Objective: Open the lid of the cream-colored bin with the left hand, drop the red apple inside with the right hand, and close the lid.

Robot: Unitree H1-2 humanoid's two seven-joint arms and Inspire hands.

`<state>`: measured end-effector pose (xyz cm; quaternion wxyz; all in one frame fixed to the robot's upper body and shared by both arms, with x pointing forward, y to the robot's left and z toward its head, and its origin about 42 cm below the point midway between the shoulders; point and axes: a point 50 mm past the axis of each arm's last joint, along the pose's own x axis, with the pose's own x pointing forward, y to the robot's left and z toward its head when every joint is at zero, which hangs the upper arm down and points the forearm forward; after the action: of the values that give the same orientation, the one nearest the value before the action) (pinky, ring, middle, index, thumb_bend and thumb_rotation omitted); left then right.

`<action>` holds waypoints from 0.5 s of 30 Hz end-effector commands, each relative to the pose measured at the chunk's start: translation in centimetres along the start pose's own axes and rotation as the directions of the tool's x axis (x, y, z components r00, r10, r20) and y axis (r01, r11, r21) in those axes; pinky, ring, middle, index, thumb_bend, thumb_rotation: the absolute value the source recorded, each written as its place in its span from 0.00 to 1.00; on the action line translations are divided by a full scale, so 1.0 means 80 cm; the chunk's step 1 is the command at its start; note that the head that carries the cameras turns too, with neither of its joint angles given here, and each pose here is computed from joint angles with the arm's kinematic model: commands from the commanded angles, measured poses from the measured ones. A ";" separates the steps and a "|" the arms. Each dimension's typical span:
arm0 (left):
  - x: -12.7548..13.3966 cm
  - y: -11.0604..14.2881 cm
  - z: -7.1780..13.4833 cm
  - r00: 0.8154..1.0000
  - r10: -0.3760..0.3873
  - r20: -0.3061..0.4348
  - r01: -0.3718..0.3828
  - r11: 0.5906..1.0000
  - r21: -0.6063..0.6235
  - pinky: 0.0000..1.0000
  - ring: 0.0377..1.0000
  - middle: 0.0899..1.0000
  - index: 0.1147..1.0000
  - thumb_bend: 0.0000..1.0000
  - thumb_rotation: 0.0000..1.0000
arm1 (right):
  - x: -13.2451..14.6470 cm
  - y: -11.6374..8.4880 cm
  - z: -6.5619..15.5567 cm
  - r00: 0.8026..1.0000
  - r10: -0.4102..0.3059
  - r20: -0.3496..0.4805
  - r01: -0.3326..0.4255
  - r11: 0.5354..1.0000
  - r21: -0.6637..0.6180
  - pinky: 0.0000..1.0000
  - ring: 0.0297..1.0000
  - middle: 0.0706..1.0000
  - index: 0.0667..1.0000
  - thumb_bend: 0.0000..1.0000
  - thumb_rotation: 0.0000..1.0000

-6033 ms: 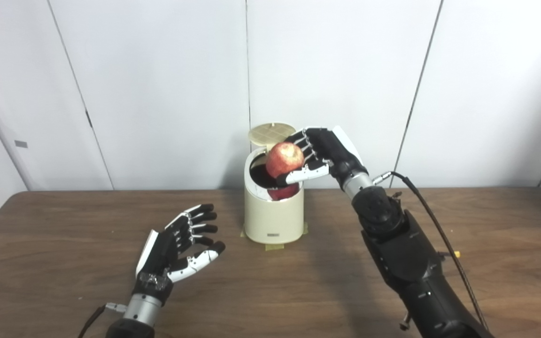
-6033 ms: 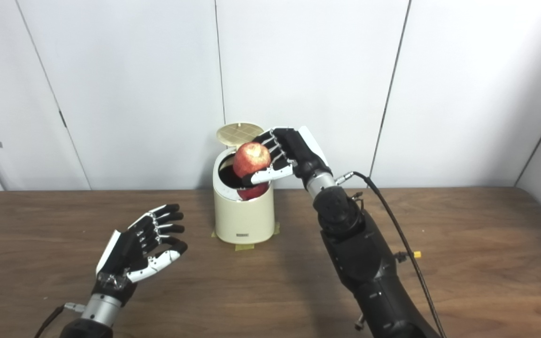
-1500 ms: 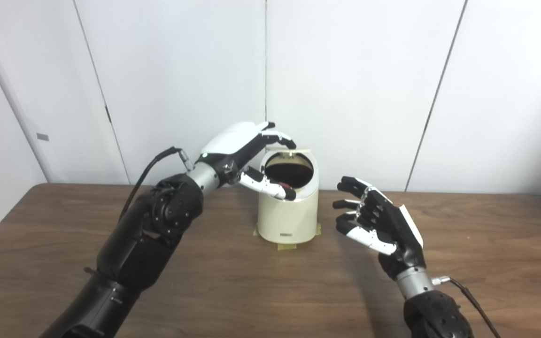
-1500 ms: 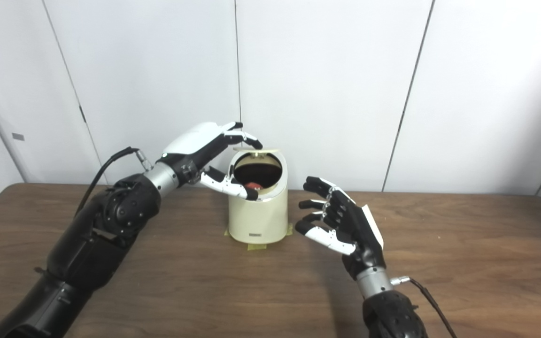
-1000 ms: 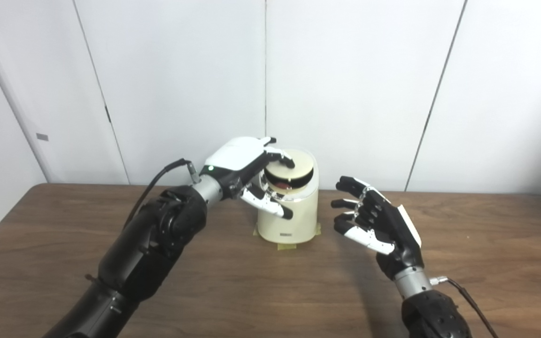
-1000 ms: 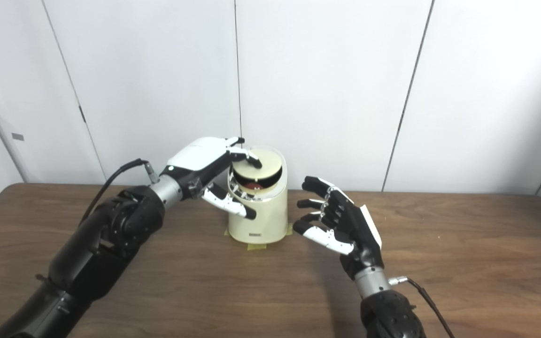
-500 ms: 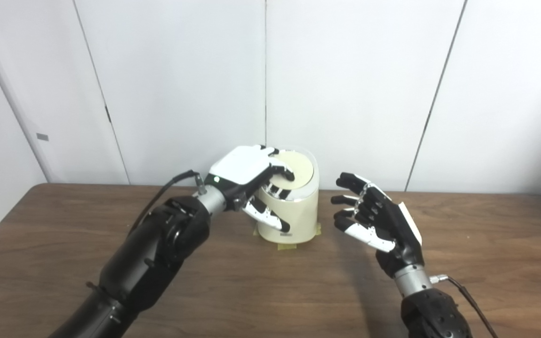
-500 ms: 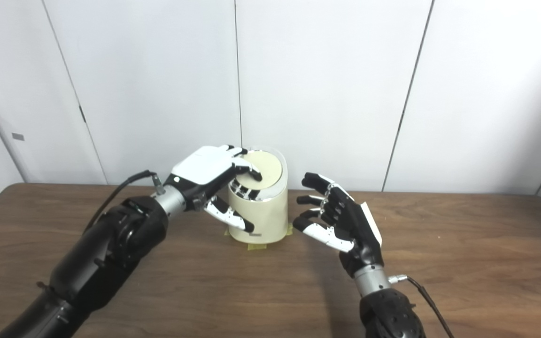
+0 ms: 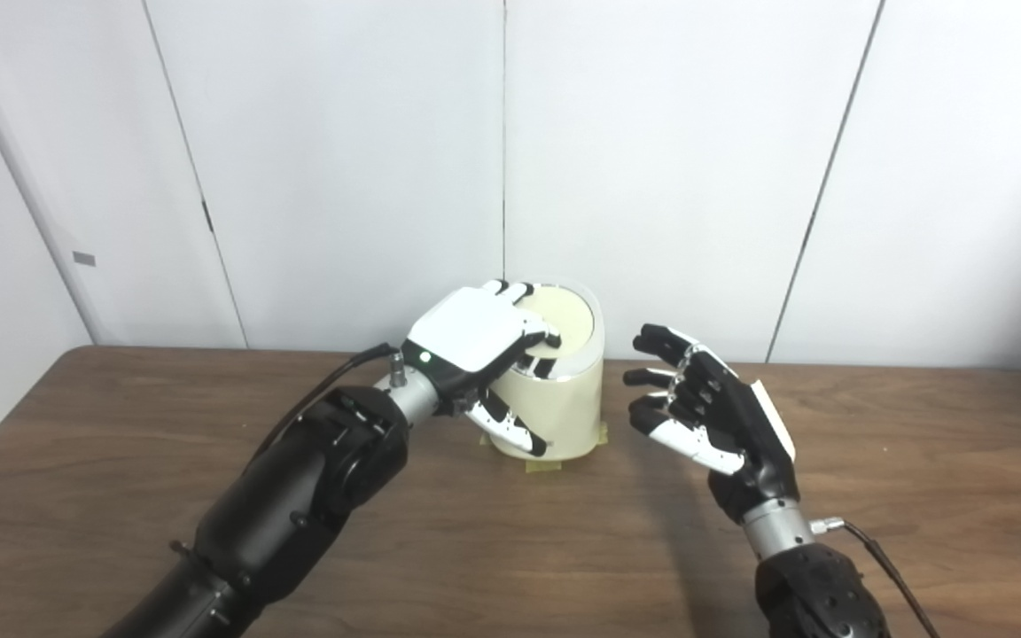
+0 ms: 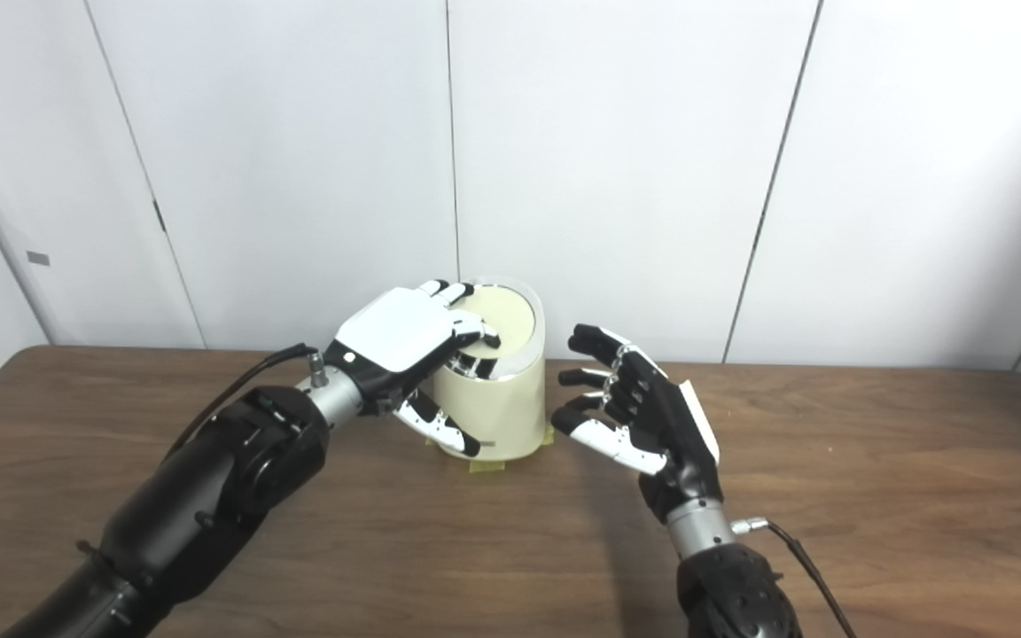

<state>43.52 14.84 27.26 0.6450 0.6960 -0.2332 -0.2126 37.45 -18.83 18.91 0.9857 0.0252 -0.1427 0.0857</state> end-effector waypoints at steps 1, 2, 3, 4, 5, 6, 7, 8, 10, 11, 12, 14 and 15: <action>-0.004 -0.004 0.002 0.999 -0.044 0.020 0.044 0.999 0.003 1.00 1.00 0.80 0.76 0.95 0.40 | 0.017 0.004 0.029 0.996 0.005 0.092 -0.005 1.000 0.004 0.53 0.66 0.77 0.74 0.88 0.33; -0.005 -0.001 0.001 0.999 -0.027 0.021 0.027 1.000 -0.001 1.00 1.00 0.80 0.76 0.94 0.40 | 0.017 0.004 0.029 0.996 0.005 0.093 -0.005 1.000 0.004 0.53 0.66 0.77 0.74 0.89 0.33; -0.007 0.005 -0.001 1.000 0.010 0.022 -0.009 1.000 -0.014 1.00 1.00 0.80 0.77 0.94 0.40 | 0.017 0.004 0.029 0.996 0.004 0.091 -0.004 1.000 0.004 0.53 0.66 0.77 0.74 0.89 0.33; -0.009 0.010 -0.002 0.998 0.054 0.024 -0.054 0.998 -0.030 1.00 0.99 0.81 0.78 0.93 0.40 | 0.017 0.004 0.029 0.996 0.004 0.091 -0.004 1.000 0.005 0.53 0.65 0.77 0.74 0.89 0.33; -0.012 0.016 -0.003 0.994 0.105 0.017 -0.104 0.993 -0.052 1.00 0.99 0.81 0.78 0.92 0.41 | 0.017 0.004 0.029 0.996 0.005 0.092 -0.005 1.000 0.005 0.53 0.65 0.77 0.74 0.89 0.33; -0.014 0.022 -0.005 0.987 0.157 0.009 -0.156 0.984 -0.088 1.00 0.99 0.82 0.79 0.90 0.42 | 0.017 0.003 0.029 0.996 0.005 0.092 -0.006 1.000 0.007 0.53 0.65 0.77 0.74 0.88 0.33; -0.017 0.028 -0.007 0.977 0.214 -0.001 -0.213 0.968 -0.134 1.00 0.99 0.84 0.79 0.88 0.40 | 0.017 0.003 0.029 0.996 0.004 0.092 -0.004 1.000 0.004 0.53 0.65 0.77 0.74 0.88 0.33; -0.020 0.034 -0.010 0.961 0.276 -0.012 -0.274 0.944 -0.185 1.00 1.00 0.85 0.81 0.86 0.39 | 0.017 0.003 0.028 0.996 0.004 0.092 -0.004 1.000 0.002 0.53 0.65 0.77 0.74 0.89 0.33; -0.024 0.041 -0.015 0.933 0.360 -0.027 -0.355 0.902 -0.246 1.00 1.00 0.88 0.84 0.83 0.37 | 0.017 0.002 0.028 0.996 0.003 0.092 -0.003 1.000 0.002 0.53 0.65 0.77 0.74 0.89 0.33; -0.029 0.046 -0.019 0.909 0.415 -0.039 -0.408 0.867 -0.285 1.00 1.00 0.88 0.84 0.83 0.37 | 0.017 0.002 0.028 0.996 0.002 0.091 -0.002 1.000 0.003 0.53 0.66 0.77 0.74 0.89 0.33; -0.034 0.050 -0.024 0.883 0.465 -0.060 -0.456 0.824 -0.336 1.00 1.00 0.91 0.87 0.80 0.39 | 0.017 0.001 0.028 0.996 0.002 0.090 -0.002 1.000 0.005 0.53 0.66 0.77 0.74 0.89 0.33; -0.043 0.054 -0.032 0.841 0.532 -0.099 -0.519 0.740 -0.429 0.96 0.99 0.94 0.90 0.77 0.39 | 0.016 0.001 0.028 0.996 0.001 0.090 -0.002 1.000 0.008 0.53 0.66 0.77 0.74 0.89 0.32; -0.048 0.054 -0.035 0.825 0.550 -0.127 -0.534 0.687 -0.493 0.93 0.98 0.94 0.91 0.77 0.37 | 0.016 0.000 0.028 0.996 0.000 0.090 -0.001 1.000 0.008 0.53 0.65 0.77 0.74 0.89 0.32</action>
<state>42.04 18.94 28.95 0.8274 0.4476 -0.3234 -0.1023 37.48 -18.87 18.94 0.9859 0.0298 -0.1414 0.0844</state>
